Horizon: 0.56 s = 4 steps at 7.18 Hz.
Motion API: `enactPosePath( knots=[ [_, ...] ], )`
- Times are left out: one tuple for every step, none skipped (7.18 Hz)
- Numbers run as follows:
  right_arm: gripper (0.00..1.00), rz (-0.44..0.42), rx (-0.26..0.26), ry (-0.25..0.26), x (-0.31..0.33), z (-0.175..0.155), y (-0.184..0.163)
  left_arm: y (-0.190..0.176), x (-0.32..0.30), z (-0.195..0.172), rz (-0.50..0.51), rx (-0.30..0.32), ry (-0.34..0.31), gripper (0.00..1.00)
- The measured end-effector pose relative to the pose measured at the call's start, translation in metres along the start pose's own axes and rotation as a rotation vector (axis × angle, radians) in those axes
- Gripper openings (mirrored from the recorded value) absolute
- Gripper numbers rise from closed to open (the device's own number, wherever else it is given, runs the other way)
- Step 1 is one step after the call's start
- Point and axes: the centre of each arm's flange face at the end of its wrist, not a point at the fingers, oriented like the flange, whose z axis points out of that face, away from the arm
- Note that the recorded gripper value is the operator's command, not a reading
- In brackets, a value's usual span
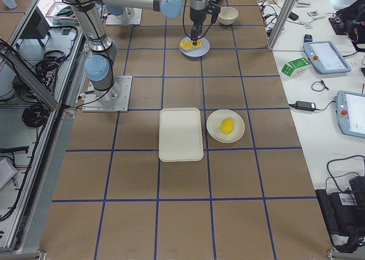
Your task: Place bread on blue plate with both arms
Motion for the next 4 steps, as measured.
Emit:
enactPosePath(
  knots=[
    [1.0,-0.003,0.012,-0.006,0.001,-0.011,0.007,0.0,0.0,0.0,-0.002,0.0,0.0,1.0],
    [1.0,-0.01,0.017,-0.008,0.001,-0.019,0.015,0.0,0.0,0.0,-0.001,-0.001,0.0,1.0],
    [1.0,-0.026,0.015,-0.008,0.0,-0.023,0.022,-0.001,0.0,0.0,0.002,0.004,-0.003,1.0],
    [1.0,-0.065,0.016,-0.005,0.0,-0.025,0.026,-0.004,-0.001,0.001,0.005,0.018,-0.008,1.0]
  ],
)
